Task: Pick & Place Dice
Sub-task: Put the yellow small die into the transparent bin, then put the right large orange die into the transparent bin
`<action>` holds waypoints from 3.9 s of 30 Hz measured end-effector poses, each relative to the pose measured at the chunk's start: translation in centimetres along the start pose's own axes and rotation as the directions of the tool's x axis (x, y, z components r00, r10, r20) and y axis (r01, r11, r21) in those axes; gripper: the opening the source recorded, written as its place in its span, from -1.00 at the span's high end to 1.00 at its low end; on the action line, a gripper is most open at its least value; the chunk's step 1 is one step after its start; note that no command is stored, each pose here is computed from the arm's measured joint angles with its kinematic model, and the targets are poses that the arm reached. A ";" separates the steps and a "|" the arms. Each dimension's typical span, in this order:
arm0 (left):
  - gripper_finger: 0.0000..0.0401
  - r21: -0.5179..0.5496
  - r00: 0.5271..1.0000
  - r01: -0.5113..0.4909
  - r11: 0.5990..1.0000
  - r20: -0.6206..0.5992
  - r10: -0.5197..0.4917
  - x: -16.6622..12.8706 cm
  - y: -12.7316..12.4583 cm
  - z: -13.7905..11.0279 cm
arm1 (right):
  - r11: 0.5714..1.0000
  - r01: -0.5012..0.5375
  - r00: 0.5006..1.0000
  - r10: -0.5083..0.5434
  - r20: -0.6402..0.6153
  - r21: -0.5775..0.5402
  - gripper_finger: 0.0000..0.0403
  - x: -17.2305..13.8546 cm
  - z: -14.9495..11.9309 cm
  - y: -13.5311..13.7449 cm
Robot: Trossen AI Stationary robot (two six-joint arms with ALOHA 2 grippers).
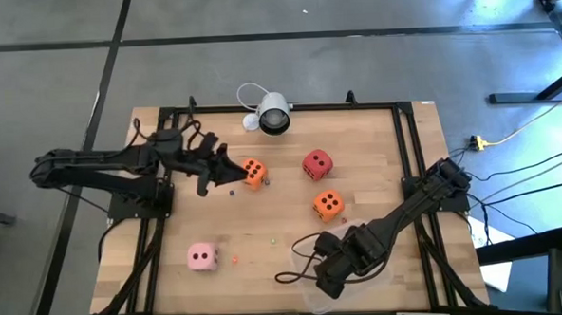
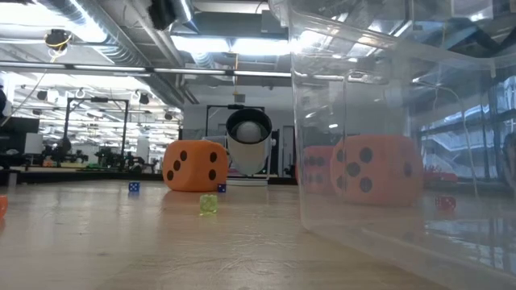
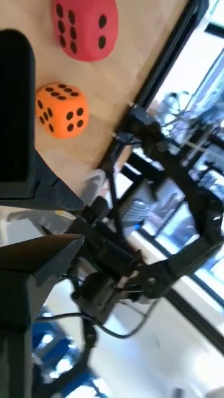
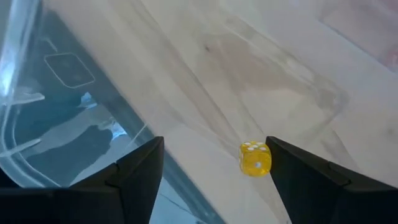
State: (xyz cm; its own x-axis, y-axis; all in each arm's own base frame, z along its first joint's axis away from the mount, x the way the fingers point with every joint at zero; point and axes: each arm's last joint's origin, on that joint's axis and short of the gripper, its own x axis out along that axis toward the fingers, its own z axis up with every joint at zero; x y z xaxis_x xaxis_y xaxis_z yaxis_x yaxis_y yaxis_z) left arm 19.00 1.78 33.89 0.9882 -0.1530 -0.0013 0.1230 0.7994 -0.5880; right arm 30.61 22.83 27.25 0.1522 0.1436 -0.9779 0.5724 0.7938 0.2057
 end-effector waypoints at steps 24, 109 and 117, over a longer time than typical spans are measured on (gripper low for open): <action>0.67 0.292 0.905 0.352 0.889 -0.348 -0.244 15.7 -4.7 -4.5 | 0.964 -0.266 0.892 0.253 0.374 -0.017 -0.39 -5.8 -7.3 1.4; 0.67 0.580 0.934 0.356 0.733 -0.237 -0.266 22.5 -3.8 -11.6 | 0.791 -0.450 0.826 0.193 0.529 0.415 -0.39 -4.1 -3.3 2.2; 0.67 0.502 0.927 0.375 0.780 -0.199 -0.317 20.5 -5.3 -8.0 | 0.865 -0.329 0.876 0.130 0.465 0.378 -0.39 -4.5 -3.6 0.9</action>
State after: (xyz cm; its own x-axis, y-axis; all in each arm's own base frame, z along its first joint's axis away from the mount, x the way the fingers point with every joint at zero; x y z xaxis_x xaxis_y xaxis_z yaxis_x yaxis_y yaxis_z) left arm 37.92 -10.28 30.51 0.8591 -0.5113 0.0241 0.5118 0.8575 -0.0533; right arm 27.53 25.04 31.73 0.5823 -0.0461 -0.8116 0.7499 0.4160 0.5144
